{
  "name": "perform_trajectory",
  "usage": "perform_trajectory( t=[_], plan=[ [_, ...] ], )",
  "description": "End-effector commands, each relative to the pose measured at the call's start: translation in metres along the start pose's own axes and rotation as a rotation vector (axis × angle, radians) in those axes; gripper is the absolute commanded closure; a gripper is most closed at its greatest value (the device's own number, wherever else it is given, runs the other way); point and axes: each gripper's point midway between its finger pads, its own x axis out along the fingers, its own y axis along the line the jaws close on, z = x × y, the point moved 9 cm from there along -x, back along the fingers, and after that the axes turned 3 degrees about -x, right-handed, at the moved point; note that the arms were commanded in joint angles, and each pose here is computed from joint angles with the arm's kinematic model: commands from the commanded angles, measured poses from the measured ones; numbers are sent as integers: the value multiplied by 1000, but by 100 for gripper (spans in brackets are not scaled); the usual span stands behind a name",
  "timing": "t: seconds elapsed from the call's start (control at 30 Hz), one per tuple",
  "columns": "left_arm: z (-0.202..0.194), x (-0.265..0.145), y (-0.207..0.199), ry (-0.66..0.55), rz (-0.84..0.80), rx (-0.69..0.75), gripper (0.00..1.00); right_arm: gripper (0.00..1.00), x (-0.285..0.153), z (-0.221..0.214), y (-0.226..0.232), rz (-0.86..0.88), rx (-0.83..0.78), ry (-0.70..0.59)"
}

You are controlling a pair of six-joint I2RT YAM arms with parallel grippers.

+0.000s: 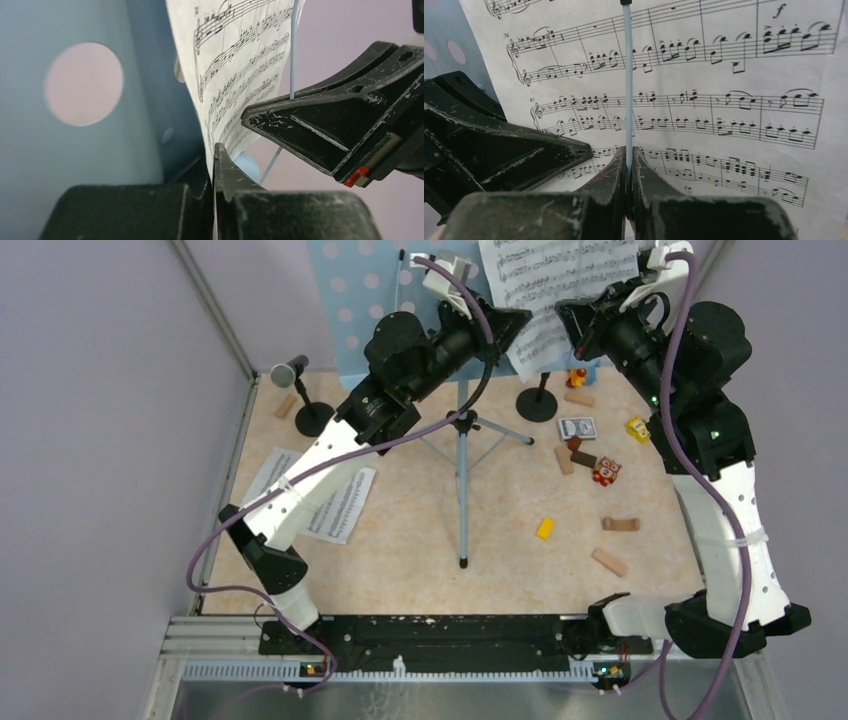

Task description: Pack up the instrument practice props

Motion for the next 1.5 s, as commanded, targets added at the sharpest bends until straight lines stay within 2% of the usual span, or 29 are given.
perform_trajectory(
  t=[0.0, 0.3, 0.47, 0.63, 0.87, 1.1, 1.23, 1.47],
  plan=[
    [45, -19, -11, -146, 13, 15, 100, 100, -12, 18, 3, 24, -33, -122],
    [75, -60, -17, -209, 89, 79, 100, 100, -16, 16, 3, 23, -46, -120],
    [101, -104, -24, -250, 149, 118, 100, 100, -17, 10, 3, 28, -48, -101],
    [120, -168, -34, -273, 199, 132, 100, 100, -18, 5, 3, 19, -29, -95],
    [135, -270, -36, -326, 349, 113, 100, 82, -19, 3, 2, 16, -32, -92],
    [103, -343, -16, -309, 552, 30, 100, 71, -25, 5, 2, 6, -29, -95],
    [61, -368, 6, -260, 720, -66, 100, 65, -41, -1, 3, -4, -37, -100],
    [-12, -408, 41, -288, 948, -250, 100, 61, -80, -18, 4, -17, -50, -72]
  ],
)
